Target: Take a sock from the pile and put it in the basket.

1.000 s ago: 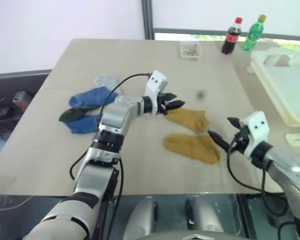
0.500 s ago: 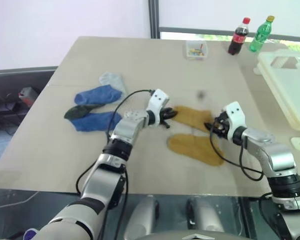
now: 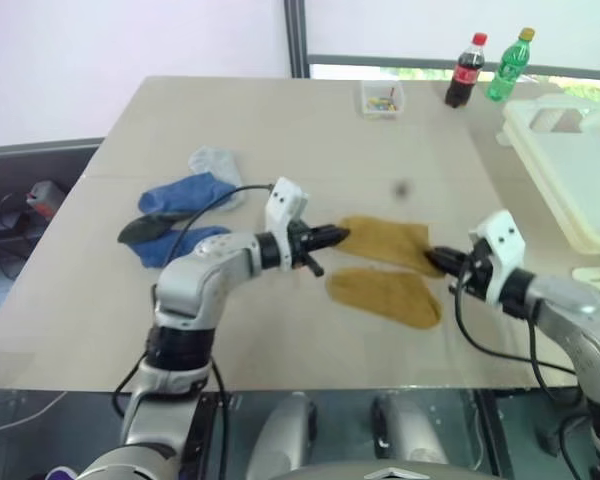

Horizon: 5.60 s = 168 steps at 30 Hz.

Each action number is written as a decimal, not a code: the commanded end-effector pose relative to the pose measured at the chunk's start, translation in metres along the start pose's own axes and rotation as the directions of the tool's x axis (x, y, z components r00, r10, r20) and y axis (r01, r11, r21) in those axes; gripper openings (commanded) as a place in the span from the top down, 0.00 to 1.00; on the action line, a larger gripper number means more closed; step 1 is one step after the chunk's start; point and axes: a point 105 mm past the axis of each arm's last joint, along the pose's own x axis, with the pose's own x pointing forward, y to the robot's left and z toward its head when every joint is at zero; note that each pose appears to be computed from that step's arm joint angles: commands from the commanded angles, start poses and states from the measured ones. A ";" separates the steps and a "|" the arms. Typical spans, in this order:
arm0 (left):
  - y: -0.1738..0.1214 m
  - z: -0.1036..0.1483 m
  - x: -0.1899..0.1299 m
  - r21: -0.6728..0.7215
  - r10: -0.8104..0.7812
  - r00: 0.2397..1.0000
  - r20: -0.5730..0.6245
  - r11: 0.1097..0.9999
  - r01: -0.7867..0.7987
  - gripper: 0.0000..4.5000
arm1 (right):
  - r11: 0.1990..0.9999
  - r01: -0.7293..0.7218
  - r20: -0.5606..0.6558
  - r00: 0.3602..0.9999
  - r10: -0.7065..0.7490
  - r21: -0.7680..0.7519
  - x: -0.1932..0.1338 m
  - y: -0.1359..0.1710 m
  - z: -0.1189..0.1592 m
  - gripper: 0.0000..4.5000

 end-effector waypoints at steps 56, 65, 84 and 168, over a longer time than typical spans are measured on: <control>0.006 -0.048 -0.001 -0.231 -0.155 0.976 -0.151 0.966 0.117 0.21 | 0.981 -0.120 -0.081 0.991 0.108 -0.154 0.015 0.018 -0.062 0.97; -0.018 -0.045 0.007 -0.284 -0.327 0.931 -0.160 0.919 0.274 0.21 | 0.982 -0.122 -0.066 0.991 0.114 -0.145 0.021 0.022 -0.059 0.97; -0.083 -0.011 0.080 -0.372 -0.654 0.755 -0.039 0.711 0.597 0.21 | 0.993 -0.026 0.000 1.000 0.027 -0.115 -0.003 0.021 -0.035 0.97; -0.064 0.090 0.021 0.403 -0.273 0.850 0.451 0.912 0.079 0.21 | 0.378 0.689 0.124 0.390 -0.913 0.618 -0.078 -0.261 0.097 0.99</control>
